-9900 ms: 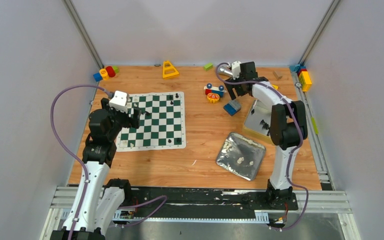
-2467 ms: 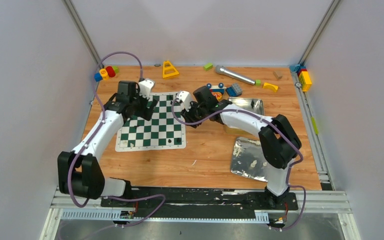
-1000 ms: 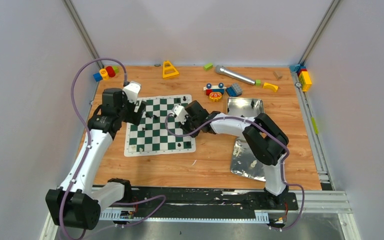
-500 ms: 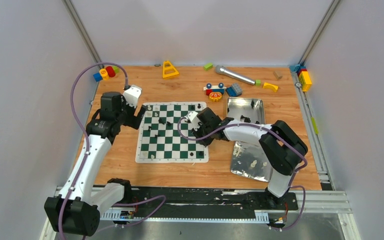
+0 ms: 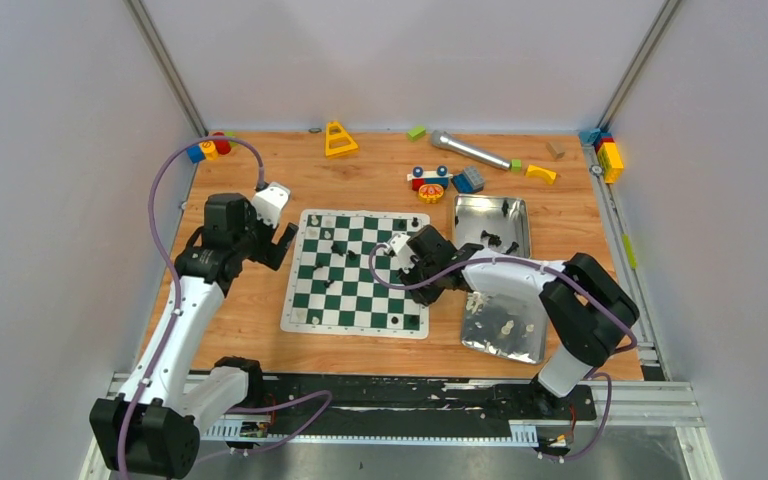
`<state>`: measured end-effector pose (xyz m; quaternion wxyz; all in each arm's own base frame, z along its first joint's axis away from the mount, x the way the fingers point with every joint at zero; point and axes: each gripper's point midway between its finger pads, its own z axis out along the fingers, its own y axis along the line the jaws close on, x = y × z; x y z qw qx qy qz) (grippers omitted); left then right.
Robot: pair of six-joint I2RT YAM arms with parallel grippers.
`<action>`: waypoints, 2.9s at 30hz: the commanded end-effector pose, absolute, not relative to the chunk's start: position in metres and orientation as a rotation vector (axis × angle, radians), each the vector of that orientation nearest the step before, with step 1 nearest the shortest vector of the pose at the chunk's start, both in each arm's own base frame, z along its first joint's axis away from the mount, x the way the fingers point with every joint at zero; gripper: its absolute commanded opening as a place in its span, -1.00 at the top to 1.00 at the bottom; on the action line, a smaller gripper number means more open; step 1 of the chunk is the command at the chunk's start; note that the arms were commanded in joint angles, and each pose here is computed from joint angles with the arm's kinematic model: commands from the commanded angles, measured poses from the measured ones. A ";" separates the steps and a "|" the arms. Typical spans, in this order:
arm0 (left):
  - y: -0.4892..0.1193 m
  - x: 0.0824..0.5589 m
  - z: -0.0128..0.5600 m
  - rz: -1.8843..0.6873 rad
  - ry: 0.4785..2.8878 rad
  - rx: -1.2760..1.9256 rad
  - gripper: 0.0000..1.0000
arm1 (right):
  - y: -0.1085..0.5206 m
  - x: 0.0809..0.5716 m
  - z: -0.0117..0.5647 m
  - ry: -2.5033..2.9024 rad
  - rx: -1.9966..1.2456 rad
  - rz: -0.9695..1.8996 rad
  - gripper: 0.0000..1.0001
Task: Set up the chess pieces on the board
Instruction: Move the chessboard to the center of the board.
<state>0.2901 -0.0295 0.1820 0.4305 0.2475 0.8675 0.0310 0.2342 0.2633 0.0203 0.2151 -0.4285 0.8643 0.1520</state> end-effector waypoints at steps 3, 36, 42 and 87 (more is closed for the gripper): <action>-0.029 0.290 0.186 0.086 2.123 0.640 -1.00 | 0.246 0.209 0.016 2.497 -1.193 0.444 0.63; -0.036 0.290 0.193 0.041 2.102 0.644 -1.00 | 0.227 0.225 0.021 2.451 -1.211 0.299 0.63; -0.036 0.290 0.191 0.040 2.102 0.648 -1.00 | 0.225 0.231 0.014 2.463 -1.214 0.268 0.63; -0.056 0.307 0.218 -0.102 2.036 0.516 -1.00 | 0.373 0.333 0.104 2.064 -1.374 0.664 -0.07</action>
